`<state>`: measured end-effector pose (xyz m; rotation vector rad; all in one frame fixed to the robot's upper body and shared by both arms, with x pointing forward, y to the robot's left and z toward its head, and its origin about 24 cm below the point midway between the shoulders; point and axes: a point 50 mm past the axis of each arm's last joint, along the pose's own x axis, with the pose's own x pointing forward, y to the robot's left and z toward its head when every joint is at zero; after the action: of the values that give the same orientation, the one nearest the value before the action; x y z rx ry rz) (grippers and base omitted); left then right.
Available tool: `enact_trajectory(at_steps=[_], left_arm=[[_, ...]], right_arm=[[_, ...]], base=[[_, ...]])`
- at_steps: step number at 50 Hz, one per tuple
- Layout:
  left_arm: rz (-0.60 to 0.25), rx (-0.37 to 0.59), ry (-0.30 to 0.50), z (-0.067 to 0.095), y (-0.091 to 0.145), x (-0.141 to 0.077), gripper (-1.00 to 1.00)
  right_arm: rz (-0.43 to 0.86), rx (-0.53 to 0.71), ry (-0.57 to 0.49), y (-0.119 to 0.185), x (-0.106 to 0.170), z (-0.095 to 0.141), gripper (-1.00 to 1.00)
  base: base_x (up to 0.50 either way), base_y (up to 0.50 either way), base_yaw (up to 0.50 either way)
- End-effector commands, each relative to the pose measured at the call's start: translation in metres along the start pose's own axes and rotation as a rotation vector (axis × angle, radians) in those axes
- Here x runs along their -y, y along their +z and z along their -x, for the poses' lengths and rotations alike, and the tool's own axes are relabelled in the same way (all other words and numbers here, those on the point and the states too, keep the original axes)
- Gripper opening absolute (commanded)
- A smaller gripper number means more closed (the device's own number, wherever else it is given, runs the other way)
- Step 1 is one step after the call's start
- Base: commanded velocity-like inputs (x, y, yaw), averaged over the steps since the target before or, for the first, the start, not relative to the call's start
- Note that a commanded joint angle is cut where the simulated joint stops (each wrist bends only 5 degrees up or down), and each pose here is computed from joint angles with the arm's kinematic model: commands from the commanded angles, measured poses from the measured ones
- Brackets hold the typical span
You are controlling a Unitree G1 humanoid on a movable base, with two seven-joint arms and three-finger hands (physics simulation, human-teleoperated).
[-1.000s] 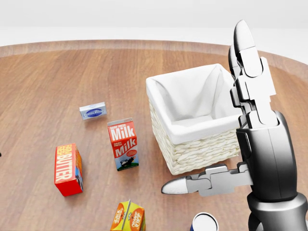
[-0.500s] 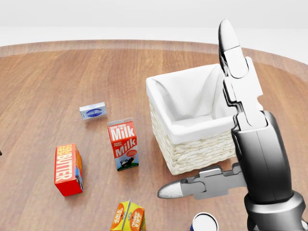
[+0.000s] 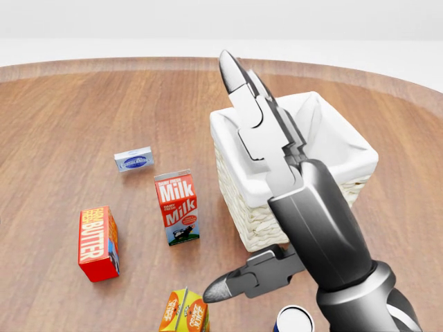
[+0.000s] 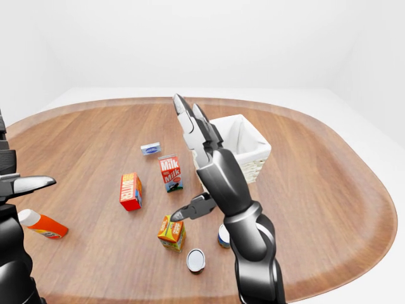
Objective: Pick up the orange juice, and put it in the basket.
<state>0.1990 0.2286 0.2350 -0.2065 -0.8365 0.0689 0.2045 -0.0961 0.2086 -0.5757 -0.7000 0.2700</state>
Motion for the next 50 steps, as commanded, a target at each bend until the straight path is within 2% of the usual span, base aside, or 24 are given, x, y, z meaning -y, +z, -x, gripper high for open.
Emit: enact_trajectory(at_steps=[1,17,24,34,43,50], left_arm=[[0.001,-0.001,0.002,0.0,0.0,0.0,1.0],[0.011,0.013,0.006,-0.001,0.003,0.001,1.0],[0.033,0.075,0.016,0.002,0.02,0.001,1.0],[0.048,0.095,0.023,0.003,0.026,0.0,1.0],[0.044,0.087,0.023,0.002,0.024,0.0,1.0],[0.012,0.017,0.01,-0.001,0.005,0.0,1.0]], right_arm=[[0.04,-0.033,0.108,-0.004,-0.017,-0.004,1.0],[0.041,-0.123,0.235,-0.016,-0.041,0.003,1.0],[0.036,-0.142,0.276,-0.018,-0.051,0.01,1.0],[0.024,-0.162,0.319,-0.022,-0.06,0.018,1.0],[0.014,-0.178,0.349,-0.026,-0.068,0.024,1.0],[0.004,-0.187,0.36,-0.028,-0.072,0.028,1.0]], base=[[0.0,0.0,0.0],[0.0,0.0,0.0],[0.0,0.0,0.0],[0.0,0.0,0.0],[0.0,0.0,0.0],[0.0,0.0,0.0]])
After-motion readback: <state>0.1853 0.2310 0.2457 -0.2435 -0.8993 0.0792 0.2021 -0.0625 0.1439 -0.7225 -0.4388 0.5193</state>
